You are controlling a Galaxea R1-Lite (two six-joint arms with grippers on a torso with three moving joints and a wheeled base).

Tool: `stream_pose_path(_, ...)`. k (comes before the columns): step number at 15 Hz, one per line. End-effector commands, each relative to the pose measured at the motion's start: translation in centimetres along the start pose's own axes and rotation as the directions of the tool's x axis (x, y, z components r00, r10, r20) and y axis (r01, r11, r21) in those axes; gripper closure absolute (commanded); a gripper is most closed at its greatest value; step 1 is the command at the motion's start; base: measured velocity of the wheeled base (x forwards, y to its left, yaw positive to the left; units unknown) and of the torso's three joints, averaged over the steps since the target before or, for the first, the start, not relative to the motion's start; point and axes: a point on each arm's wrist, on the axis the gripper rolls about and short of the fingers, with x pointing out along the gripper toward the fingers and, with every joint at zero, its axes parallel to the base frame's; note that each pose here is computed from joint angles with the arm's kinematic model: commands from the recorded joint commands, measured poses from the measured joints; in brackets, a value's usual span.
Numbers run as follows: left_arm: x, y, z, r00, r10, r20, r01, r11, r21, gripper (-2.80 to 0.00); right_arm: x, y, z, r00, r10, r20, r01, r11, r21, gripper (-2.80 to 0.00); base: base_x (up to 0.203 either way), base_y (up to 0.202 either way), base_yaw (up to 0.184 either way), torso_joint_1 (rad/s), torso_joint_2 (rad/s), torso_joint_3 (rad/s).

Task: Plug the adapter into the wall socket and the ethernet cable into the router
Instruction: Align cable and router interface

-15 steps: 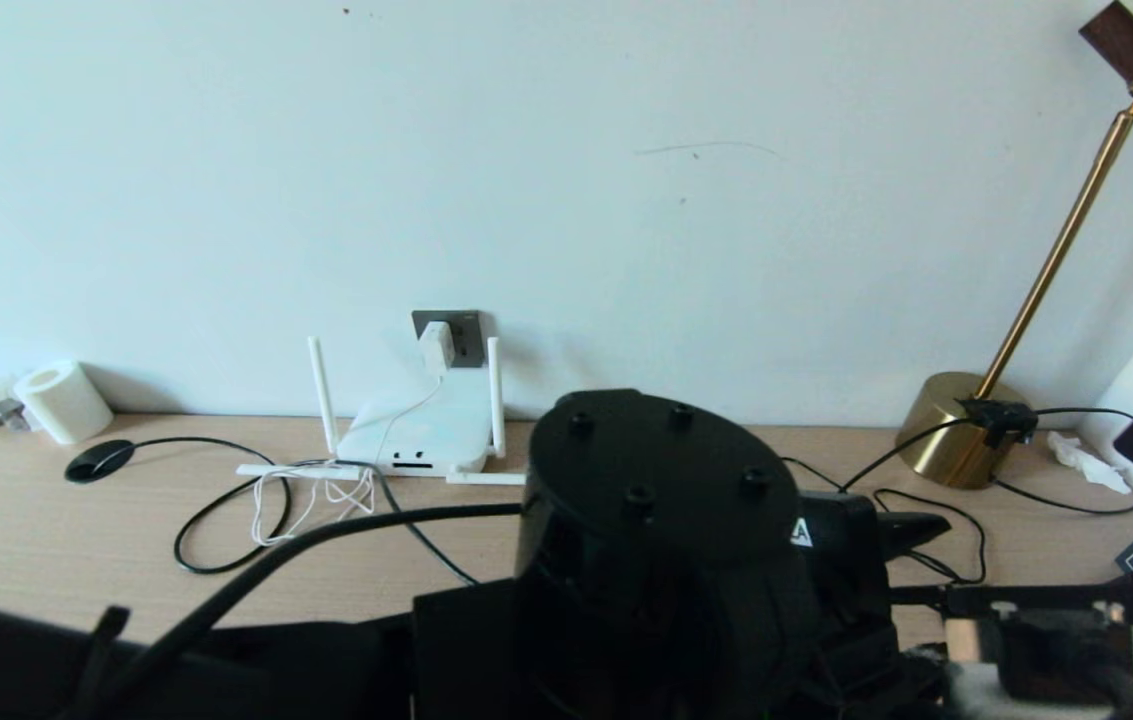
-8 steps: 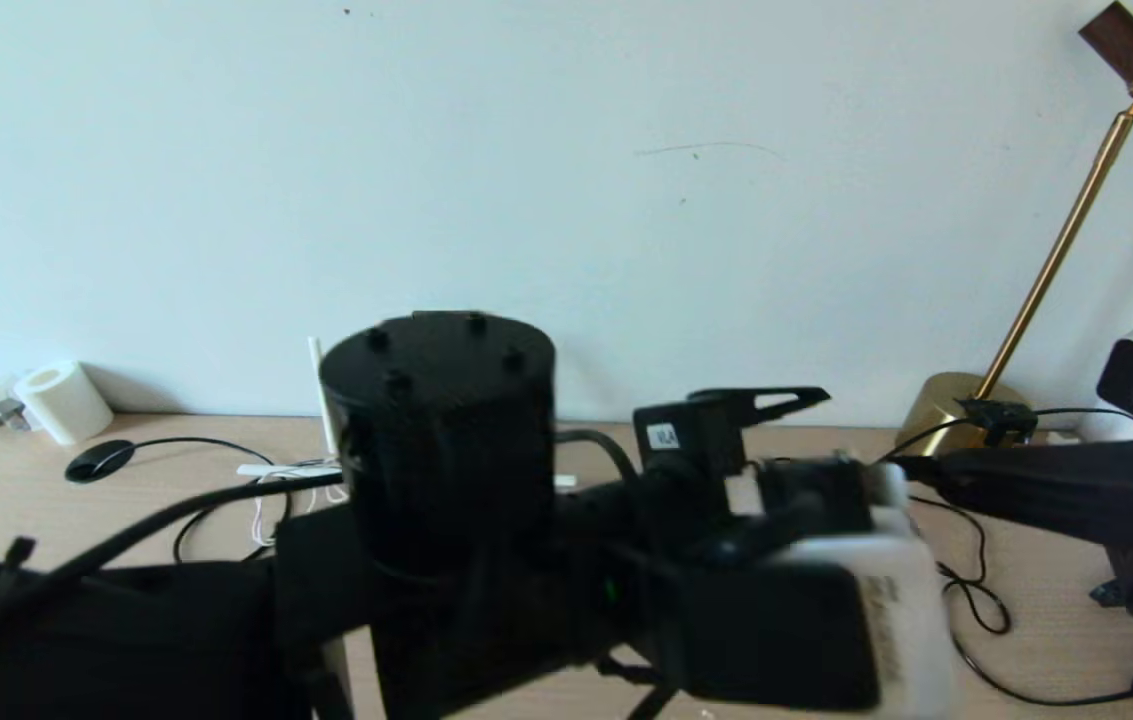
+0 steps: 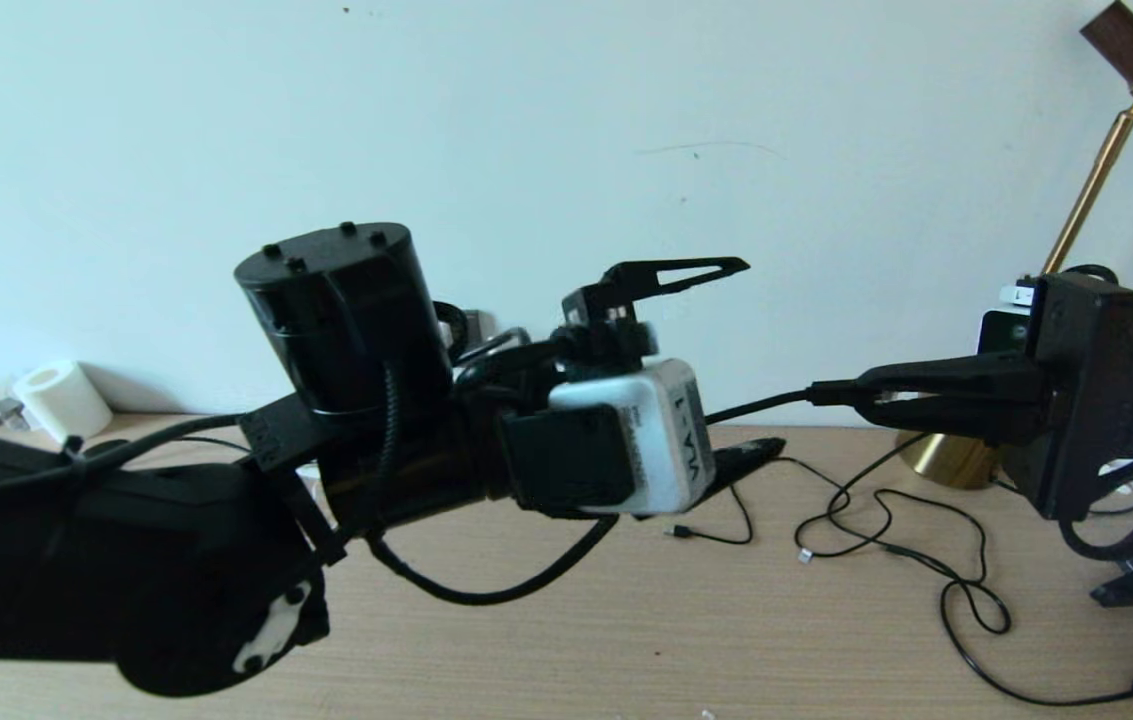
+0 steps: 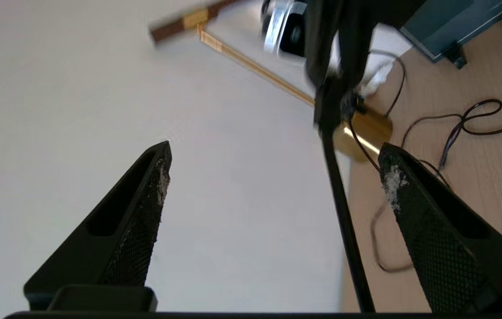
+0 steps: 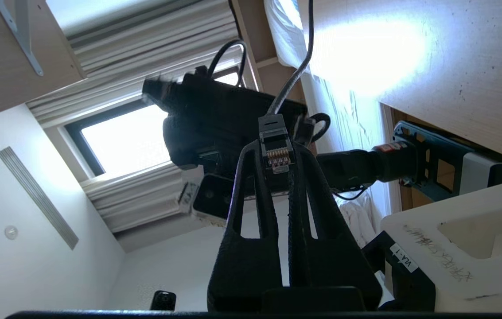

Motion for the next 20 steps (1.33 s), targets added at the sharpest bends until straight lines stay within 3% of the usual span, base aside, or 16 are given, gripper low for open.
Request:
stream_pose_path(1, -0.3, -0.6, -0.1, 0.998, -0.038, 0.059, 0.034, 0.997, 0.073, -2.80, 0.3, -0.4, 0.3, 1.000, -0.010, -0.011, 0.010, 1.000, 0.024, 0.00, 0.000, 0.000, 0.000, 0.000, 0.00, 0.000)
stream_pose_path(7, -0.3, -1.3, 0.4, 0.994, -0.019, 0.106, 0.004, 0.990, 0.140, -2.80, -0.5, 0.2, -1.0, 1.000, 0.002, -0.013, -0.002, 1.000, 0.008, 0.00, 0.000, 0.000, 0.000, 0.000, 0.00, 0.000)
stream_pose_path(14, 1.0, -1.3, 1.2, 0.989, -0.012, 0.146, -0.010, 0.989, 0.149, -2.80, 0.5, 0.8, -1.0, 0.996, 0.008, -0.088, -0.009, 1.000, -0.009, 0.00, 0.000, 0.000, 0.000, 0.000, 0.00, 0.000)
stream_pose_path(20, 1.8, -1.7, 0.9, 0.988, -0.012, 0.155, -0.010, 0.990, 0.142, -2.80, 0.9, 0.7, -0.8, 0.996, 0.002, -0.092, -0.002, 1.000, -0.001, 0.00, 0.000, 0.000, 0.000, 0.000, 0.00, 0.000)
